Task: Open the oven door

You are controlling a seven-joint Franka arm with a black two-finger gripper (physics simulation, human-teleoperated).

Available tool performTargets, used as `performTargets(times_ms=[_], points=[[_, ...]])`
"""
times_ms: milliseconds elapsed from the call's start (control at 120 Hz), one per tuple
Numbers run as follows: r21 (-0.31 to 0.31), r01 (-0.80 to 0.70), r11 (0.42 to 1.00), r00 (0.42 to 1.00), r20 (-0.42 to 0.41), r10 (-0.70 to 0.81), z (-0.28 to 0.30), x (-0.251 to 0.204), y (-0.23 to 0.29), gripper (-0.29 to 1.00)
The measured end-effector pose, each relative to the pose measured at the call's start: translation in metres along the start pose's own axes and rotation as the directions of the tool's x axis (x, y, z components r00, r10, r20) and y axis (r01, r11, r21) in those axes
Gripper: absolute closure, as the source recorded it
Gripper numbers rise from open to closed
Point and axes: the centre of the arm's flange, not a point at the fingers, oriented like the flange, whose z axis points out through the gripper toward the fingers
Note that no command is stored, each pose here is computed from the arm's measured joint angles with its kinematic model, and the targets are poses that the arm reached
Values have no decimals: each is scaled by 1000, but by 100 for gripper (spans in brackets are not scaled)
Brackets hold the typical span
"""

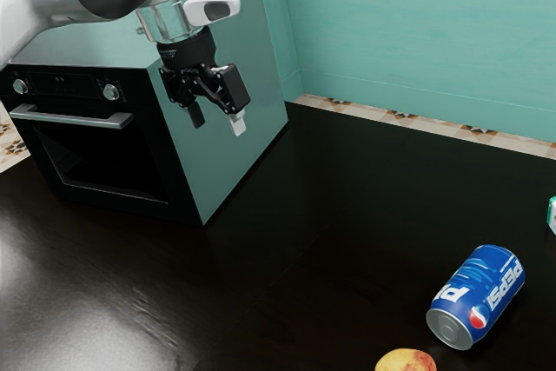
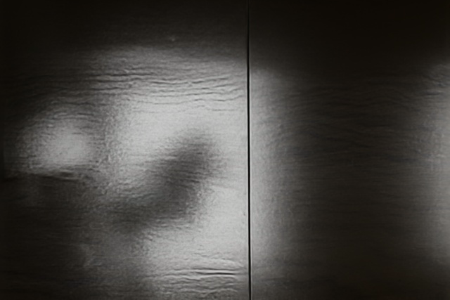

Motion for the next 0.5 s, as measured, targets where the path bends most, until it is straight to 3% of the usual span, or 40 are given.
performTargets(times_ms=[208,275,325,358,433,500], points=[[1,0,1000,1000,-3,0,-2,-1,0,0],[19,3,1000,995,-103,-1,-59,-32,-6,0],[84,-17,996,971,-236,37,-141,-93,-14,0],[175,-10,984,957,-282,60,-181,-134,-19,0],[350,3,937,957,-273,99,-218,-183,-33,0],[449,-91,889,956,-210,204,-214,-229,-1,0]])
